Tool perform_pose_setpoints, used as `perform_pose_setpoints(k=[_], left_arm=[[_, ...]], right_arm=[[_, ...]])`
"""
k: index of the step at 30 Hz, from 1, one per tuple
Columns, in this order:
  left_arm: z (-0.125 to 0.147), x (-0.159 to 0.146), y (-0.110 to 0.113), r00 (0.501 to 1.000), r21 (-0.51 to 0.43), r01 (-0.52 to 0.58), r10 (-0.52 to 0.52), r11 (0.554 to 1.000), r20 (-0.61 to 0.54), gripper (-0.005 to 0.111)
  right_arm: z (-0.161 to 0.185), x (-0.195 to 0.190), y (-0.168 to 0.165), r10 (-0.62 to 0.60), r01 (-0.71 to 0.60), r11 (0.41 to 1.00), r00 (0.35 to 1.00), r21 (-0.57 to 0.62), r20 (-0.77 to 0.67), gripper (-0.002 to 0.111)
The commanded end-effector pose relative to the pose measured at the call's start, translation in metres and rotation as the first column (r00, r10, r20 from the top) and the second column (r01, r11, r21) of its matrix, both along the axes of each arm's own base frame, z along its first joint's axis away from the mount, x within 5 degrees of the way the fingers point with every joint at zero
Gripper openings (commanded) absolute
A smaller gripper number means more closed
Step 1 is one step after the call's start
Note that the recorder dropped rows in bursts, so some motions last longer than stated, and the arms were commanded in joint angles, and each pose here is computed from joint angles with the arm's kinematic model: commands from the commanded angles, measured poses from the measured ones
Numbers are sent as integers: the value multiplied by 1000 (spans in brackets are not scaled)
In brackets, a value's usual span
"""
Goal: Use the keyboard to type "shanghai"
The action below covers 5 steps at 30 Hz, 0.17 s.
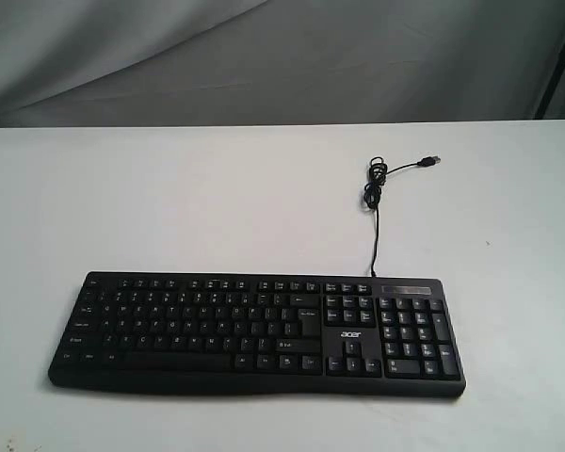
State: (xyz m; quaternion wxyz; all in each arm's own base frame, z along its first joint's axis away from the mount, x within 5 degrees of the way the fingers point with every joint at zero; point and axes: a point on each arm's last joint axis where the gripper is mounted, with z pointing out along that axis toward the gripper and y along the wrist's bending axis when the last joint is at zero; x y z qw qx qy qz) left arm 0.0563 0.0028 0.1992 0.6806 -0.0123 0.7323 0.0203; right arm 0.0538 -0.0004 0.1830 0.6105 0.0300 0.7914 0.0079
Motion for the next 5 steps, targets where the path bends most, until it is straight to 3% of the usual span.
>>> perform_pose_setpoints(k=[1,5], left_arm=[[0,0,0,1000,-4,7,-7,1000,6,0],[0,0,0,1000,-4,7,-7,1000,6,0]], right_arm=[[-1,0,-1,-10,10,1000,1000,-5,2,0],[-1,0,-1,-10,10,1000,1000,-5,2,0]])
